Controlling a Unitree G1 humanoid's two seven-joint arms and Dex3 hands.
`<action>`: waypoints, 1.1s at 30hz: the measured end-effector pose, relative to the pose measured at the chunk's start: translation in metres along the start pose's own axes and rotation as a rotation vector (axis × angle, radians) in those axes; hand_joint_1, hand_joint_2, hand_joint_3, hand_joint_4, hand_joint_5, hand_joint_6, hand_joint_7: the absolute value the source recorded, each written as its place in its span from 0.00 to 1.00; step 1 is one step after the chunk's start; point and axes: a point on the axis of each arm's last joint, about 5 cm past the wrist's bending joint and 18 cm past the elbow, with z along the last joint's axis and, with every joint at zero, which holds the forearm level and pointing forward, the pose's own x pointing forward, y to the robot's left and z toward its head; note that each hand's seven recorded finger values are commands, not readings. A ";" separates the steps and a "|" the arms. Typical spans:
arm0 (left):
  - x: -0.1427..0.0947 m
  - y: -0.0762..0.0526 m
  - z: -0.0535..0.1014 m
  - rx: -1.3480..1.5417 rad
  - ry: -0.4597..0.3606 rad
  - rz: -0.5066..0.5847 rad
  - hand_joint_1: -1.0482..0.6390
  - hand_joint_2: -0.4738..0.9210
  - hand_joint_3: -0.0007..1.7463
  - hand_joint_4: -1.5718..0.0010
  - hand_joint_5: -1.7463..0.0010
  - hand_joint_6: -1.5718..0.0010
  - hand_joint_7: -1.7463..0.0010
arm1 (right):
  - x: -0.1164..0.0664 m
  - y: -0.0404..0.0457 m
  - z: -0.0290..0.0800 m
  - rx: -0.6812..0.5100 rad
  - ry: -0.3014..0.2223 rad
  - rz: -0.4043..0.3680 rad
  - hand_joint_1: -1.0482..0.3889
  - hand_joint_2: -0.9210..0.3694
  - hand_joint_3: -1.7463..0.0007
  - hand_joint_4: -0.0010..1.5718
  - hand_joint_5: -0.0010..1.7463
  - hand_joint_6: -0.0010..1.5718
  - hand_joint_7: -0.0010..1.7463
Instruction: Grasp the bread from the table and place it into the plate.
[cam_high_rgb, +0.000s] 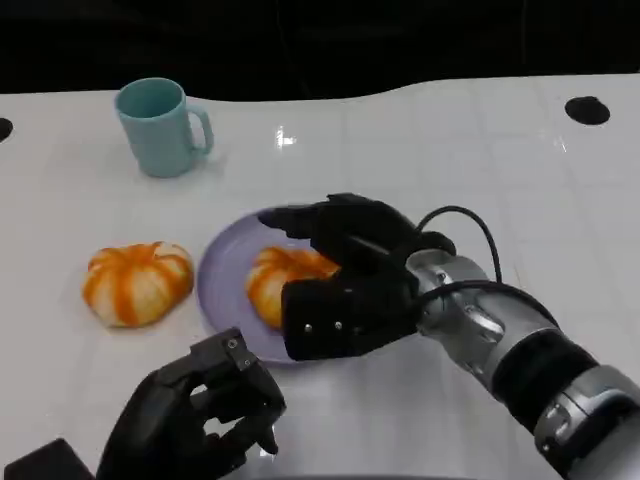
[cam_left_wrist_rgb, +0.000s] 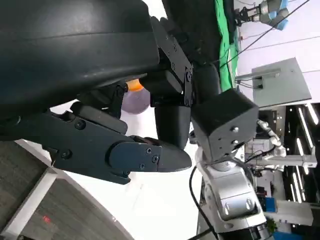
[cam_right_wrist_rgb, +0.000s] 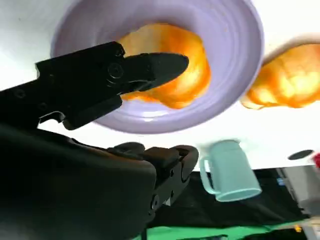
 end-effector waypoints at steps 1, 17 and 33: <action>0.000 0.000 0.000 0.001 0.000 0.000 0.30 1.00 0.19 0.58 0.00 0.62 0.13 | -0.001 -0.0013 0.000 -0.002 -0.010 -0.003 0.21 0.00 0.85 0.01 0.17 0.14 0.01; -0.001 0.000 0.000 -0.001 -0.002 0.003 0.29 1.00 0.19 0.59 0.00 0.63 0.13 | -0.049 -0.0138 -0.017 0.058 -0.095 -0.135 0.31 0.00 0.92 0.10 0.35 0.24 0.04; 0.000 0.001 -0.001 -0.002 0.003 0.005 0.29 1.00 0.18 0.59 0.00 0.63 0.13 | -0.137 0.0001 -0.047 0.098 -0.105 -0.312 0.59 0.06 0.98 0.44 0.52 0.54 0.16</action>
